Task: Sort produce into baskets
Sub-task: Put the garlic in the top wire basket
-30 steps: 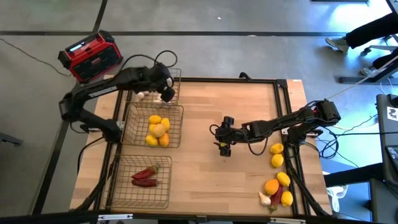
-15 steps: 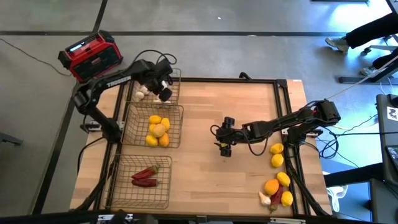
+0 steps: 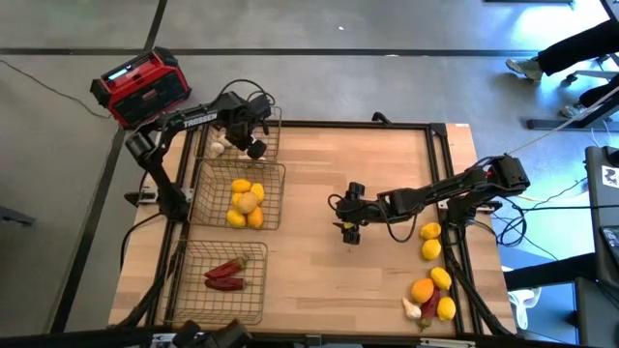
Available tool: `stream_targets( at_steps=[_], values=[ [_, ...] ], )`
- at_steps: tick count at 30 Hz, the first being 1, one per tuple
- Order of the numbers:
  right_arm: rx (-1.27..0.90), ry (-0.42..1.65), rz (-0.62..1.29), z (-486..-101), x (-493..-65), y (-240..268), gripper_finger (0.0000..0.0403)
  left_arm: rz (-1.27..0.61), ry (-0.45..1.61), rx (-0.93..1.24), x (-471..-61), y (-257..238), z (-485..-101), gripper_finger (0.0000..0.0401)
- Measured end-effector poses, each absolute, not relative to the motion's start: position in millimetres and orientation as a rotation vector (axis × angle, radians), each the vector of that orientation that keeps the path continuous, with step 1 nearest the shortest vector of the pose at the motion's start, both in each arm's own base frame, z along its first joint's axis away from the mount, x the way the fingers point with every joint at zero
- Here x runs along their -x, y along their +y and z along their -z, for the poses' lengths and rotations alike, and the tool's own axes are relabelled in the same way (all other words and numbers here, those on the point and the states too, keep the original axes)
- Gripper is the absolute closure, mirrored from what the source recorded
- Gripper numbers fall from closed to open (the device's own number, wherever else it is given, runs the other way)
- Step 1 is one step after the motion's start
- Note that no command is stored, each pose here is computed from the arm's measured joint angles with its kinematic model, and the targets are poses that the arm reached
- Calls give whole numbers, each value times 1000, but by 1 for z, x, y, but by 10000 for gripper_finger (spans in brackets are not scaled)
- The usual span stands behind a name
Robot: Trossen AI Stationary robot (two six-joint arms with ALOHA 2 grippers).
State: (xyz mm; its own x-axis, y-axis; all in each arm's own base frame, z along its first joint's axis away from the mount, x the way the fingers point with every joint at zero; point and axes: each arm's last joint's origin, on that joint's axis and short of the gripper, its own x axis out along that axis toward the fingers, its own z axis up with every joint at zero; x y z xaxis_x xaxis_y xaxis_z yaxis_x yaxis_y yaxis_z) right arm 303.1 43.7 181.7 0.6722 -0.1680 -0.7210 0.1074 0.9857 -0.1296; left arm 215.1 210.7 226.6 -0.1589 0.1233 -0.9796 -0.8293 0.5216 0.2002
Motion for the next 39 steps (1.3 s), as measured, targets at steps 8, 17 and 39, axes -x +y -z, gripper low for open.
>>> stream_targets(
  at_steps=[8,17,39],
  values=[
    [87,819,144,-182,-303,44,102,-924,1517,622,-217,212,-224,358],
    [87,818,144,-182,-303,44,102,-904,1526,604,-217,212,-224,358],
    [86,817,143,-182,-303,44,102,-850,1554,547,-216,208,-212,269]
  ],
)
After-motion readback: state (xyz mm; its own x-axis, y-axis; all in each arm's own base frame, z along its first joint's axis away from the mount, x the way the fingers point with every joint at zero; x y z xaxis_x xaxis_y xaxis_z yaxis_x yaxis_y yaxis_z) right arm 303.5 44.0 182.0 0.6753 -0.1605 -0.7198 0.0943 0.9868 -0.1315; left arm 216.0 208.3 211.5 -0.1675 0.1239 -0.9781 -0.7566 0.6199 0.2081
